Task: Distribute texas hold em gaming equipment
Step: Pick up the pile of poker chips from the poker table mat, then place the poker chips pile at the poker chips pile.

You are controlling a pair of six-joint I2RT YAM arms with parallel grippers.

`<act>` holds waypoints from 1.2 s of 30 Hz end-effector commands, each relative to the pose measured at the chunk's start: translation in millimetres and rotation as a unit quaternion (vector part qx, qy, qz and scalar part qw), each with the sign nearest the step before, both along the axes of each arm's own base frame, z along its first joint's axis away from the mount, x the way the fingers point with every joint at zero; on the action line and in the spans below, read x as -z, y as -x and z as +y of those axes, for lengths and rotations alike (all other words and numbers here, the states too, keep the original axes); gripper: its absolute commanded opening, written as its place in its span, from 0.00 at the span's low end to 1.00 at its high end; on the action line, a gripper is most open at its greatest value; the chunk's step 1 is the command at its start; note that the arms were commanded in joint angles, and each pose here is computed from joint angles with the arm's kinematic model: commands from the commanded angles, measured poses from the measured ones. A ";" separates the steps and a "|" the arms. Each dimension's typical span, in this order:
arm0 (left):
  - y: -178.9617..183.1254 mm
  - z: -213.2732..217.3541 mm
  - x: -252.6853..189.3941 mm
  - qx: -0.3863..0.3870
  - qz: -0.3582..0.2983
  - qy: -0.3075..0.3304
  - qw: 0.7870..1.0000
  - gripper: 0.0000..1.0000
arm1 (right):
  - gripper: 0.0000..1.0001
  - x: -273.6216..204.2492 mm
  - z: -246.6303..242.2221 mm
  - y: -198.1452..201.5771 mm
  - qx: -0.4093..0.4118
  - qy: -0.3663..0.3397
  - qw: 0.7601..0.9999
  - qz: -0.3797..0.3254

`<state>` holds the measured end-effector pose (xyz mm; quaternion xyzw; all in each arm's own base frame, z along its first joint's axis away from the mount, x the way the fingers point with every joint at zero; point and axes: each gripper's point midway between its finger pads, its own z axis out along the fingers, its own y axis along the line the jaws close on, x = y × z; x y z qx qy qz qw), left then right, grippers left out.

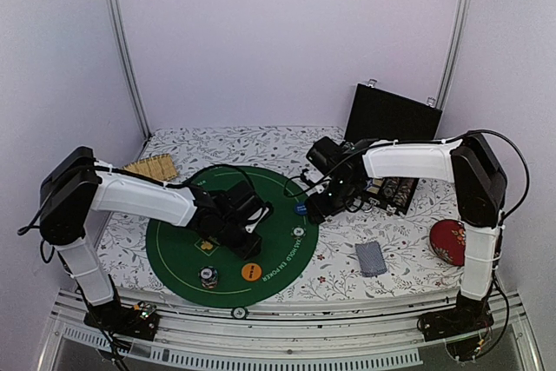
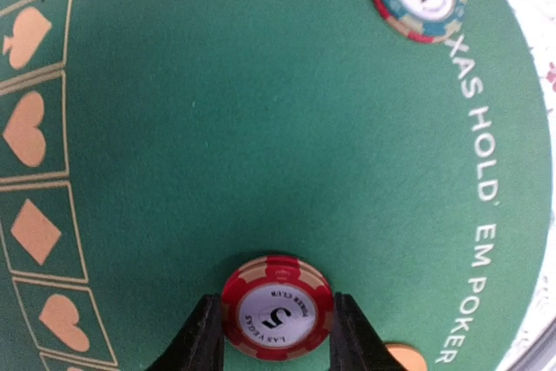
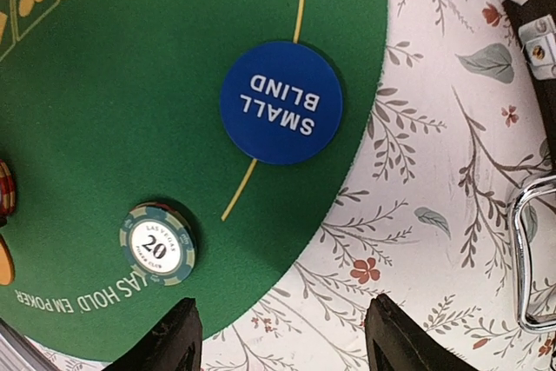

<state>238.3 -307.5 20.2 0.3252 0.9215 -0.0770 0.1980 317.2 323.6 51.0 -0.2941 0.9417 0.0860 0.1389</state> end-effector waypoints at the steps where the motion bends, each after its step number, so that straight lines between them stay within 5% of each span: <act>1: -17.6 -16.8 -23.6 0.015 -0.026 0.010 0.999 0.00 | 0.66 -30.7 -4.4 -9.8 0.014 -0.040 0.999 -0.026; 15: -57.3 -107.4 -35.2 0.086 -0.059 0.040 0.994 0.00 | 0.66 -49.6 -67.6 -32.4 0.107 -0.072 0.991 -0.044; 36: -49.6 -129.8 -9.1 0.120 -0.038 0.017 0.992 0.00 | 0.66 -46.0 -66.7 -29.4 0.100 -0.075 0.992 -0.035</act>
